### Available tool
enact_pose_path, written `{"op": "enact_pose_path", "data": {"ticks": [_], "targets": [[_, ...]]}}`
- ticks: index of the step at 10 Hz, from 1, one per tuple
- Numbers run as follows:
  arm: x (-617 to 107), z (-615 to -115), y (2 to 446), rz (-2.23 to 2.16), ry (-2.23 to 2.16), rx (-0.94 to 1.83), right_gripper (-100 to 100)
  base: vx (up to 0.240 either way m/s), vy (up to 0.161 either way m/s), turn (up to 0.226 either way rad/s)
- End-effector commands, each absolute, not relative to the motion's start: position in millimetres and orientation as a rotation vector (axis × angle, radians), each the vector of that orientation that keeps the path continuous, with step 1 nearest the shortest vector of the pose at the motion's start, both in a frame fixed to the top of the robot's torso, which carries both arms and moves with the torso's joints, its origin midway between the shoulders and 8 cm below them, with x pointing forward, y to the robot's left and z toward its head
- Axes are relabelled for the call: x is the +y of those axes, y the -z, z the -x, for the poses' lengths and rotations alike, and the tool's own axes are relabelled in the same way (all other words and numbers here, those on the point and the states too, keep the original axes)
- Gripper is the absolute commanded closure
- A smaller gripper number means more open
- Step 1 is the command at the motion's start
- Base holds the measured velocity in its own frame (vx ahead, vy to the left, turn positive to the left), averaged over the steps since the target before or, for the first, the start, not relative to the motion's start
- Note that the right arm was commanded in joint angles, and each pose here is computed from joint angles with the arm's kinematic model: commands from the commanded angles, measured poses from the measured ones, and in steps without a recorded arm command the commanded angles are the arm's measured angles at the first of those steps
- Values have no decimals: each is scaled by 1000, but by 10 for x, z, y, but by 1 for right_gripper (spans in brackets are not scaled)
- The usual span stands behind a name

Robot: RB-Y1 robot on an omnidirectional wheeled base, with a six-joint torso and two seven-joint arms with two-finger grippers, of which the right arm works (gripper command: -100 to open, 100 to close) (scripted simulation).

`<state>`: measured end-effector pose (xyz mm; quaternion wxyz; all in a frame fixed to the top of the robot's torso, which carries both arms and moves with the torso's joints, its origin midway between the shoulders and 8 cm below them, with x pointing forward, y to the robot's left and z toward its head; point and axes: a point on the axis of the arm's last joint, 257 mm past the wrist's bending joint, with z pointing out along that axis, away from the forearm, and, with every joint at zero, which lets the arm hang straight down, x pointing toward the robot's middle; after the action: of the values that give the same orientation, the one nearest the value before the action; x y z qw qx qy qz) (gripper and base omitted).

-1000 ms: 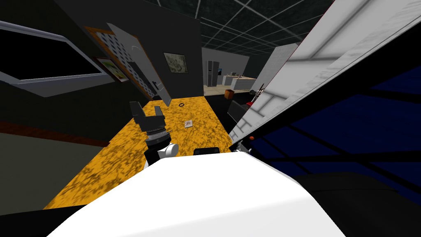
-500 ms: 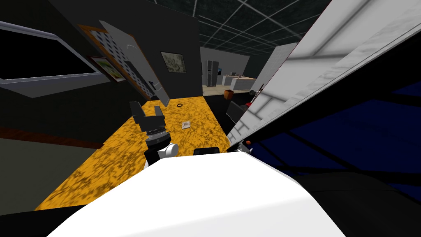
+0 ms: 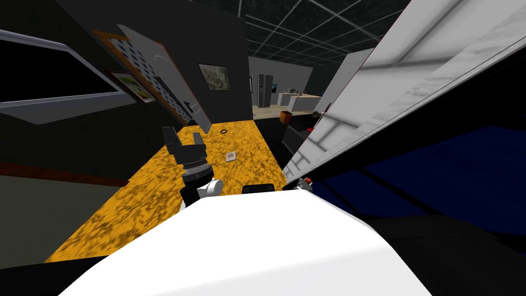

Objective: Push the door open

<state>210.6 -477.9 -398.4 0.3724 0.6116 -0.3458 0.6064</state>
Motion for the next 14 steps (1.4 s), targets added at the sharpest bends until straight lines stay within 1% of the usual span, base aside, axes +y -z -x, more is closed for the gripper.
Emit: {"op": "enact_pose_path", "data": {"ticks": [1,4,8,11,14], "targets": [[-4777,-2097,3987,-1567,-1552,-887,100,-12,25,-7],[-4777,-2097,3987,-1567,-1552,-887,100,-3,5,0],[-4365,-2538,4066,-1686,-1651,-791,100,-95,21,-205],[-4123,-2753,4093,-1745,-1705,-736,100,-102,24,-185],[-3716,-3053,4128,-1834,-1787,-644,100,-139,19,-241]]}}
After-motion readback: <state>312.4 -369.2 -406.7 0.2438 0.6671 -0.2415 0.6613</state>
